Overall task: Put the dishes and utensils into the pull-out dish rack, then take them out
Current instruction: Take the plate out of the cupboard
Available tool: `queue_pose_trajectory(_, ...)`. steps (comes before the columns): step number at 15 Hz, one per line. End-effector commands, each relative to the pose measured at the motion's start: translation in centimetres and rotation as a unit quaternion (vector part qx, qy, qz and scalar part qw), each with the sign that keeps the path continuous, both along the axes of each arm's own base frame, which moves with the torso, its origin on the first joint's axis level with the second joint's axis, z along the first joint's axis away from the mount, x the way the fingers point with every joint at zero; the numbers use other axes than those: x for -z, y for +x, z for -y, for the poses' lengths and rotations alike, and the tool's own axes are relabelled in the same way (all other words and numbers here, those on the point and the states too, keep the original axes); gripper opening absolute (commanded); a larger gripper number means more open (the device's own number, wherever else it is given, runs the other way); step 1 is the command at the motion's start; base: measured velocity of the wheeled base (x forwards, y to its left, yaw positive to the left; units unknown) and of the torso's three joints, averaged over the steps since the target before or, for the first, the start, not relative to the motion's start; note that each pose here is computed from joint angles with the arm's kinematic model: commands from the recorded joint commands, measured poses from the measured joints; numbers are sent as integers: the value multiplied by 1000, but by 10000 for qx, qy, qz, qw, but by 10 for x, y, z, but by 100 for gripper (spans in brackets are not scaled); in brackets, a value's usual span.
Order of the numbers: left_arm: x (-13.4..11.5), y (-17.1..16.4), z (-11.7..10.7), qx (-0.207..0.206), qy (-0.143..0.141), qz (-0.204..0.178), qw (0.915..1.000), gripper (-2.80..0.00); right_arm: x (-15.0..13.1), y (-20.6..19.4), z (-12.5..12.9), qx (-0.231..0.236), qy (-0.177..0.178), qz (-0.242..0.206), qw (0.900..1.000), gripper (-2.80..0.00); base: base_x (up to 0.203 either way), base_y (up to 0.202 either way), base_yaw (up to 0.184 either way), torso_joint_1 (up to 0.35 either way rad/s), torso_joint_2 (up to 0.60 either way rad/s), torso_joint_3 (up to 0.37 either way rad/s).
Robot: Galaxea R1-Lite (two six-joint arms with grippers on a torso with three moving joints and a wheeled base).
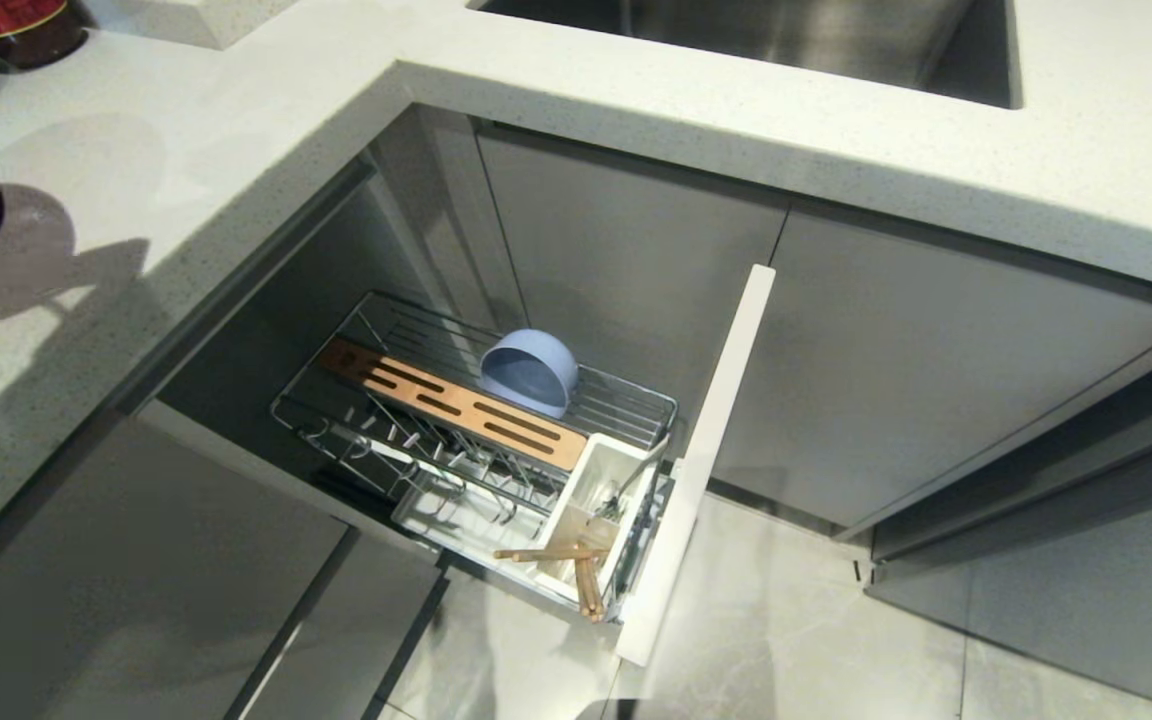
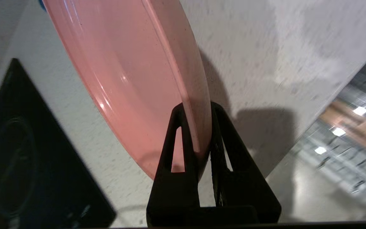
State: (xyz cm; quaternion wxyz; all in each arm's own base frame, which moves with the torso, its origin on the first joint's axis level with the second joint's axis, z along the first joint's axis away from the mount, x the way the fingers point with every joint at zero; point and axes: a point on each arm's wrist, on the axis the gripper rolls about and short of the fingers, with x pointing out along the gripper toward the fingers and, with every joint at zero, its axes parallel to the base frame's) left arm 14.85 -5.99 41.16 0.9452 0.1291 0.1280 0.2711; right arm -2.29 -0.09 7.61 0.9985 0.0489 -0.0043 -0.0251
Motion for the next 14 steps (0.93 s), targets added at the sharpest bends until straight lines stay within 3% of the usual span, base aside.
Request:
queue_pose_trajectory(1,14,18,10,-167,442,-636,9969,-280,0,0,0,0,2,23,10000,-280,0,0,0,0,0,0)
queue_pose_trajectory(4,31,23,11,-400,1037,-1385,9841,-280,0,0,0,0,2,23,10000,-280,0,0,0,0,0,0)
queue_pose_trajectory(6,39,23,11,-643,1364,-1691,9740,-280,0,0,0,0,2,23,10000,-280,0,0,0,0,0,0)
queue_pose_trajectory(9,47,21,7,-816,1682,-2113,9594,-280,0,0,0,0,2,23,10000,-280,0,0,0,0,0,0)
queue_pose_trajectory(14,51,24,-4,-1012,1593,-2359,9533,-280,0,0,0,0,2,23,10000,-280,0,0,0,0,0,0)
